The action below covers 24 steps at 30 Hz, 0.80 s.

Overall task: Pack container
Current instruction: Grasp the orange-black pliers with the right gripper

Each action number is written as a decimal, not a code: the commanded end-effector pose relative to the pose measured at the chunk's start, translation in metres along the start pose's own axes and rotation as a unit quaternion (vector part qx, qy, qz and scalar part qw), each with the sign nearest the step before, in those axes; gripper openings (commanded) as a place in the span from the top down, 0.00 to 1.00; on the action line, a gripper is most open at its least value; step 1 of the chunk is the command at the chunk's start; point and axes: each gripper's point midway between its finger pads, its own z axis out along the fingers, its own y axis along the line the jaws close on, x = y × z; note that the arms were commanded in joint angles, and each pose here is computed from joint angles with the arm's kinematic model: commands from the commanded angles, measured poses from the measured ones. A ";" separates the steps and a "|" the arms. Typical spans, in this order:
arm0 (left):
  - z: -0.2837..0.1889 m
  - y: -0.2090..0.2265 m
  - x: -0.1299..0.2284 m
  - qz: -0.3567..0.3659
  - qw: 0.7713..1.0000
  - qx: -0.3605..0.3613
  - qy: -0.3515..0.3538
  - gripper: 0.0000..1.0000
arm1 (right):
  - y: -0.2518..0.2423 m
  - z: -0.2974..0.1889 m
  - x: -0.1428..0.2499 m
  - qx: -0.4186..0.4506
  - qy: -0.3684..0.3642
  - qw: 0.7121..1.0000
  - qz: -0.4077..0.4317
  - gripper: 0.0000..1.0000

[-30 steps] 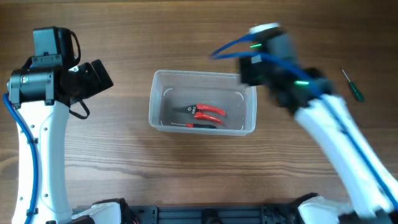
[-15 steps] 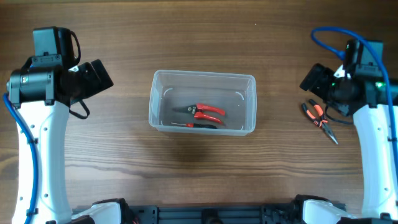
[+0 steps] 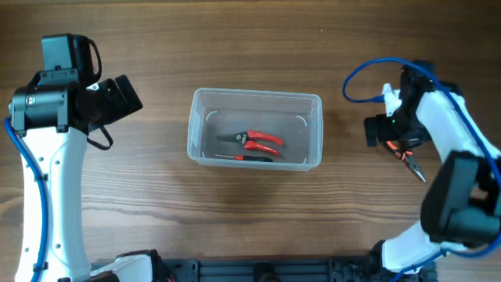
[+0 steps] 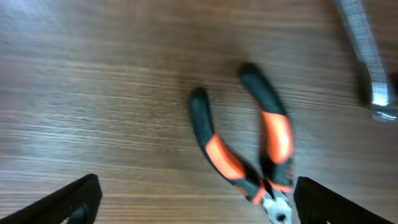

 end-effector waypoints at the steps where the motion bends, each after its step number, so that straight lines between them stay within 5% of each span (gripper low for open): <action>1: 0.002 0.000 0.000 -0.010 1.000 0.002 0.004 0.00 | 0.013 0.015 0.004 -0.041 0.019 0.998 -0.037 0.05; 24: 0.002 0.002 0.005 -0.007 1.000 -0.003 0.014 0.00 | 0.020 0.050 0.027 -0.041 0.032 0.998 -0.042 0.27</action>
